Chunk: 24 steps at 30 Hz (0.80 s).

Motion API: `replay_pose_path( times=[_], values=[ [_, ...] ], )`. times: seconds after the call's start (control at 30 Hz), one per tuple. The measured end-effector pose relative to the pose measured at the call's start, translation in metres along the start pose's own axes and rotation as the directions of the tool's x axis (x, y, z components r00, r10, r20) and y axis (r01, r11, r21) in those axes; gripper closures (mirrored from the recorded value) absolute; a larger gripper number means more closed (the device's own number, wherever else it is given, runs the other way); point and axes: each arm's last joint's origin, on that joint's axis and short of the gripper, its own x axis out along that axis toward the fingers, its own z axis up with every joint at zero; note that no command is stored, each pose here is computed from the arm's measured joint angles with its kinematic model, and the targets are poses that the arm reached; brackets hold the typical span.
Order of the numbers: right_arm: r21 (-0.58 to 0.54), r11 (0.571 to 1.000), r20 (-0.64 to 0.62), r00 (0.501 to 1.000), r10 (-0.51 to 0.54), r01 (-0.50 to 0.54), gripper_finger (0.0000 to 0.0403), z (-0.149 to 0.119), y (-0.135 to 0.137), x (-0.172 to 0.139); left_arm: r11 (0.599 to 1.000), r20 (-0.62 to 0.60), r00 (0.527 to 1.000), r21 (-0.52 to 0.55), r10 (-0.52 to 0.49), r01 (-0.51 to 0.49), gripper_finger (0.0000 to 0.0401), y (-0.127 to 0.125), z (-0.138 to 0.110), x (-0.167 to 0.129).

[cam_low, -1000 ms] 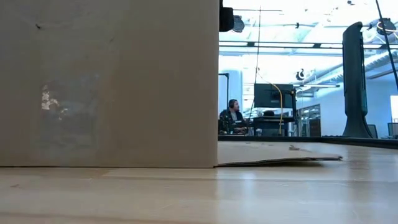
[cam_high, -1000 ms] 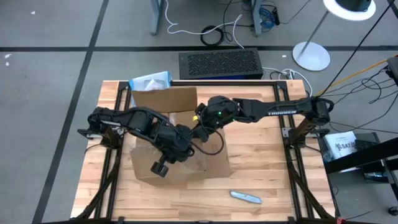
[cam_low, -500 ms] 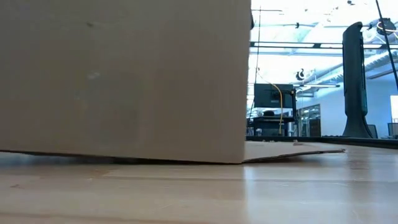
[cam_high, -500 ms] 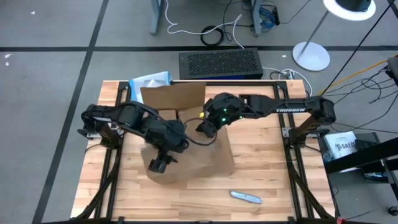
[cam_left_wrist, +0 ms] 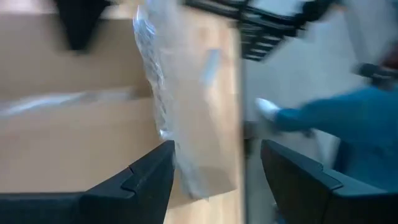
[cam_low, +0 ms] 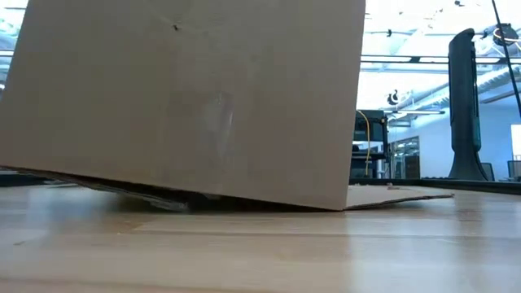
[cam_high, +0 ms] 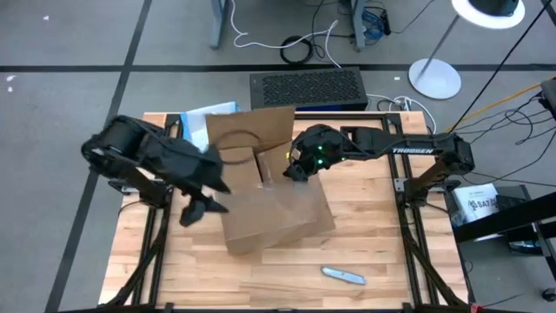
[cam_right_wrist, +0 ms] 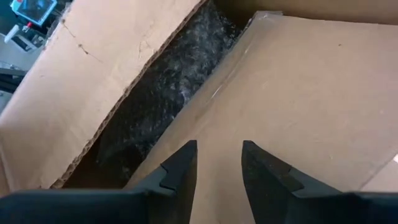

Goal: Unpack boxes
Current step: Break down box until it is fully flat

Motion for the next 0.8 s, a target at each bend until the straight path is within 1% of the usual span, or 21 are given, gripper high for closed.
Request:
replay_pose_path(
  times=[0.07, 0.1, 0.2, 0.27, 0.37, 0.43, 0.5, 0.57, 0.63, 0.7, 0.73, 0.8],
  values=[
    [0.000, 1.000, 0.002, 1.000, 0.003, -0.003, 0.0284, 0.000, 0.000, 0.000, 0.994, 0.031, 0.994, -0.022, 0.106, -0.106, 0.0160, 0.007, -0.006, -0.012],
    [0.000, 1.000, 0.002, 1.000, 0.003, -0.003, 0.0284, 0.000, 0.000, 0.000, 0.989, 0.073, 0.986, -0.034, 0.147, -0.145, 0.0160, 0.009, -0.007, -0.017],
    [-0.003, 1.000, 0.000, 1.000, 0.003, -0.003, 0.0284, -0.001, 0.001, 0.000, 0.963, 0.158, 0.951, -0.066, 0.267, -0.260, 0.0160, 0.017, -0.010, -0.029],
    [-0.009, 1.000, 0.004, 1.000, 0.007, -0.007, 0.0284, -0.002, 0.004, 0.001, 0.949, 0.169, 0.934, -0.078, 0.314, -0.305, 0.0160, 0.022, -0.008, -0.028],
    [-0.010, 1.000, 0.015, 1.000, 0.016, -0.016, 0.0284, -0.001, 0.005, 0.001, 0.938, 0.121, 0.930, -0.060, 0.347, -0.342, 0.0160, 0.027, -0.006, -0.014],
    [-0.010, 1.000, 0.018, 1.000, 0.021, -0.021, 0.0284, -0.001, 0.005, 0.001, 0.938, 0.043, 0.937, -0.044, 0.347, -0.345, 0.0160, 0.031, -0.007, 0.003],
    [-0.010, 1.000, 0.024, 0.999, 0.026, -0.025, 0.0284, 0.000, 0.005, 0.001, 0.945, -0.053, 0.944, -0.016, 0.326, -0.327, 0.0160, 0.033, -0.009, 0.026],
    [-0.009, 1.000, 0.025, 0.999, 0.030, -0.030, 0.0284, 0.000, 0.006, 0.001, 0.948, -0.139, 0.939, -0.005, 0.315, -0.319, 0.0160, 0.035, -0.013, 0.045],
    [-0.010, 0.999, 0.033, 0.999, 0.032, -0.032, 0.0284, 0.001, 0.006, 0.001, 0.954, -0.202, 0.935, -0.003, 0.292, -0.299, 0.0160, 0.037, -0.017, 0.057],
    [-0.010, 0.999, 0.035, 0.999, 0.033, -0.033, 0.0284, 0.001, 0.006, 0.001, 0.970, -0.244, 0.942, -0.008, 0.233, -0.242, 0.0160, 0.035, -0.019, 0.067],
    [-0.010, 0.999, 0.035, 0.999, 0.031, -0.031, 0.0284, 0.001, 0.006, 0.001, 0.980, -0.245, 0.950, -0.013, 0.192, -0.201, 0.0160, 0.032, -0.017, 0.071],
    [-0.009, 1.000, 0.042, 0.999, 0.023, -0.022, 0.0284, 0.001, 0.006, 0.001, 0.992, -0.210, 0.970, -0.014, 0.118, -0.124, 0.0160, 0.024, -0.014, 0.075]
  ],
)
